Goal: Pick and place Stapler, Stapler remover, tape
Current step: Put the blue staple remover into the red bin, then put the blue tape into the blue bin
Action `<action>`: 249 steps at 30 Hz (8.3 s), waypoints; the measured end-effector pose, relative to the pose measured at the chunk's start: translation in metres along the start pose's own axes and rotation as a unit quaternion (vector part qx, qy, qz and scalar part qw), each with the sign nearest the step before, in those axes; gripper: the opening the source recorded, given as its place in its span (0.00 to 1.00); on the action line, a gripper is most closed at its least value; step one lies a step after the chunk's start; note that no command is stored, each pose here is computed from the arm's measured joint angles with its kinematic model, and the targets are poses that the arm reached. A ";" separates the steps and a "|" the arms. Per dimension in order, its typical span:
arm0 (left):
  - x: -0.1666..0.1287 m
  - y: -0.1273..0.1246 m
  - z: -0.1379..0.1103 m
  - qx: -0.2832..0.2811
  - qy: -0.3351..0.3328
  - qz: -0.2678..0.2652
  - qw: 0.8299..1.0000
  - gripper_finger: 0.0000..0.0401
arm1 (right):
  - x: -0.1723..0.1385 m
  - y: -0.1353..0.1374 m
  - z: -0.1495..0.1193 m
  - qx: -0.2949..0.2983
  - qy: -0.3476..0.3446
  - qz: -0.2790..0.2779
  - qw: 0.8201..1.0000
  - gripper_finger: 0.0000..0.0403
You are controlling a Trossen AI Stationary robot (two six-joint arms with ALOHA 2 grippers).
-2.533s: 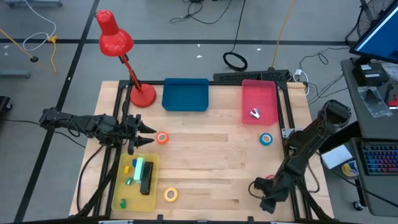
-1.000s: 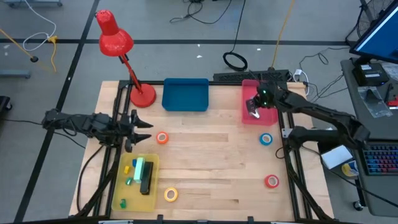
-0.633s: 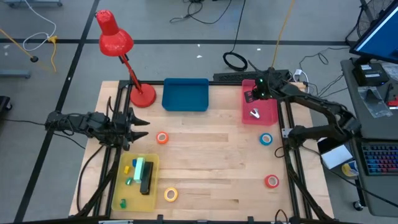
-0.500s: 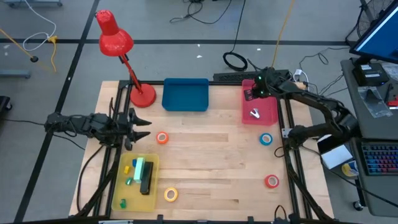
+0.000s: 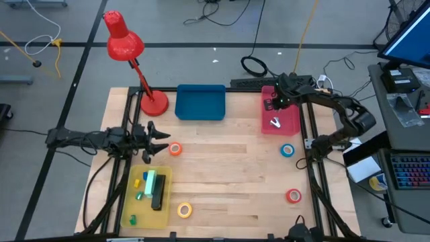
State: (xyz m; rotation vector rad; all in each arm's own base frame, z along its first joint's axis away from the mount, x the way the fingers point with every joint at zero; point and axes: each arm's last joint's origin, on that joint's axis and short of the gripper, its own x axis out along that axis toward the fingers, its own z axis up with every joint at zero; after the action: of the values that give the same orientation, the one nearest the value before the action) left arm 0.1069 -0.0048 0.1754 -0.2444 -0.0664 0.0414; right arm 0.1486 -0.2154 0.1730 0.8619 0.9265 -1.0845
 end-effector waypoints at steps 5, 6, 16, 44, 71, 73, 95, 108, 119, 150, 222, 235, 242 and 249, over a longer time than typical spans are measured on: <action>0.000 0.002 0.001 0.000 0.000 0.001 1.000 0.54 | 0.001 0.000 0.001 0.000 -0.003 -0.004 1.000 0.26; 0.000 0.003 0.001 0.000 0.000 0.001 1.000 0.54 | 0.001 0.000 0.001 0.000 -0.004 -0.006 1.000 0.28; 0.001 0.007 0.002 -0.008 -0.002 -0.006 1.000 0.54 | -0.054 0.004 -0.012 -0.016 -0.022 0.100 0.995 0.31; 0.001 0.009 0.003 -0.007 -0.003 0.005 1.000 0.54 | -0.146 0.008 -0.140 0.028 0.235 0.082 0.968 0.28; 0.001 0.009 0.003 -0.013 -0.003 0.006 1.000 0.54 | -0.051 0.006 -0.182 0.045 0.213 0.074 0.973 0.28; 0.001 0.009 0.003 -0.013 -0.003 0.006 1.000 0.54 | -0.050 0.007 -0.182 0.045 0.211 0.077 0.973 0.28; 0.001 0.009 0.003 -0.009 -0.003 0.006 1.000 0.54 | -0.049 0.014 -0.178 0.041 0.196 0.122 0.972 0.28; 0.001 0.009 0.003 -0.001 -0.004 0.006 1.000 0.54 | -0.026 0.015 -0.186 0.028 0.229 0.090 0.969 0.28; 0.001 0.010 0.005 -0.051 -0.023 0.031 0.998 0.54 | -0.036 0.017 -0.185 0.013 0.241 0.129 0.962 0.08; -0.005 0.007 0.041 -0.114 -0.222 0.061 0.966 0.54 | -0.102 0.133 -0.092 -0.010 0.022 0.667 0.744 0.08; 0.157 0.026 0.071 -0.039 0.256 0.228 0.939 0.09 | -0.102 0.230 0.017 -0.179 -0.015 0.700 0.691 0.46; 0.162 0.088 0.106 -0.035 0.296 0.329 0.896 0.09 | -0.131 0.201 0.013 -0.252 -0.135 0.705 0.649 0.37; 0.186 0.134 0.114 -0.048 0.403 0.360 0.840 0.09 | -0.128 0.164 -0.007 -0.242 -0.197 0.667 0.677 0.33; 0.209 0.179 0.108 -0.069 0.483 0.368 0.792 0.09 | -0.131 0.129 -0.035 -0.239 -0.268 0.644 0.675 0.34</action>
State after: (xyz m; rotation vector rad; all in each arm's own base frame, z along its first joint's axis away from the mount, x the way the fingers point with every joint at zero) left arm 0.3014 0.2052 0.2490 -0.4035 1.0698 0.6899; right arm 0.2400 -0.1089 0.2968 0.4725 -0.0679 0.2100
